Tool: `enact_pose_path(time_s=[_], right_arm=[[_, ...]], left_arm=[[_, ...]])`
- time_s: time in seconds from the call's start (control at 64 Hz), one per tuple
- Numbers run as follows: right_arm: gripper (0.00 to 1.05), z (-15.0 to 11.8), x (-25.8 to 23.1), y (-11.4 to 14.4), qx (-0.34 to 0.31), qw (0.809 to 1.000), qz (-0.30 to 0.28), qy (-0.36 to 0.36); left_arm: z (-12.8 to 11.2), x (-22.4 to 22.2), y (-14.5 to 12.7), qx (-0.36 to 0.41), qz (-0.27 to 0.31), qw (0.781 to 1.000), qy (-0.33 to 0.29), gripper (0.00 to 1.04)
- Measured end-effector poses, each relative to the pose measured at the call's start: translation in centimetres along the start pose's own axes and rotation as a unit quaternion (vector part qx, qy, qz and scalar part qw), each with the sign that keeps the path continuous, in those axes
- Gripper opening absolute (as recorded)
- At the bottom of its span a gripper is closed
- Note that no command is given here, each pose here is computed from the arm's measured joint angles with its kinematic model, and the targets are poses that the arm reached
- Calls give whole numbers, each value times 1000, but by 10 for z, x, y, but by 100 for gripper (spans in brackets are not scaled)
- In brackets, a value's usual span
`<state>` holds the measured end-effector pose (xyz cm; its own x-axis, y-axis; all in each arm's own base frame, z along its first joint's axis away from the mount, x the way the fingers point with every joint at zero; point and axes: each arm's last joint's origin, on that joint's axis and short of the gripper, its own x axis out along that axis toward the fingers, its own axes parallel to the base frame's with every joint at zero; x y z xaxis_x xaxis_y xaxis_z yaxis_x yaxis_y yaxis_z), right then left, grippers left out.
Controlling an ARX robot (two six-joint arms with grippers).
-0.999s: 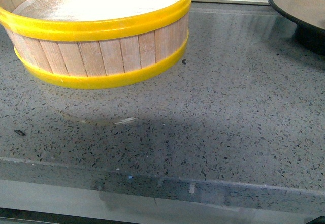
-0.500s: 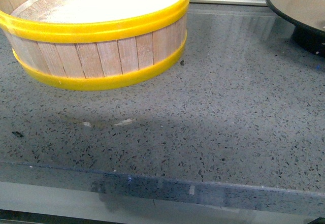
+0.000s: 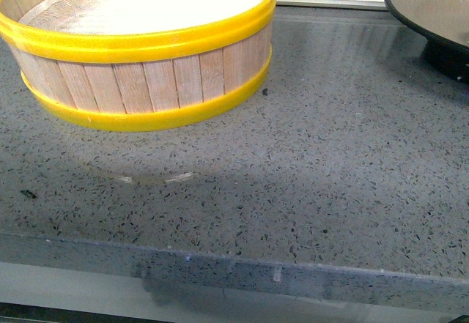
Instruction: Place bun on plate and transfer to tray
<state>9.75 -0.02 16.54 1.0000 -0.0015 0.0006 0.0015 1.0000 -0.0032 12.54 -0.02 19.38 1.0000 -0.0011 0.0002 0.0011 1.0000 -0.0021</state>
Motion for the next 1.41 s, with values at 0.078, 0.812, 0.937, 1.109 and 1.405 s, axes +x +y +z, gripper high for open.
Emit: enact_pose_path(time_s=[0.078,0.812,0.937,1.109,1.405], right_arm=[[96,0,0,0,0,1000,0,0],[96,0,0,0,0,1000,0,0],[96,0,0,0,0,1000,0,0],[96,0,0,0,0,1000,0,0],[96,0,0,0,0,1000,0,0]], left_arm=[[-4,-2,0,0,0,1000,0,4],[-18,-18,0,0,0,1000,-15,4],[-23,-28,0,0,0,1000,-4,4],[-22,-29,0,0,0,1000,-11,4],[-22,-29,0,0,0,1000,-11,34]])
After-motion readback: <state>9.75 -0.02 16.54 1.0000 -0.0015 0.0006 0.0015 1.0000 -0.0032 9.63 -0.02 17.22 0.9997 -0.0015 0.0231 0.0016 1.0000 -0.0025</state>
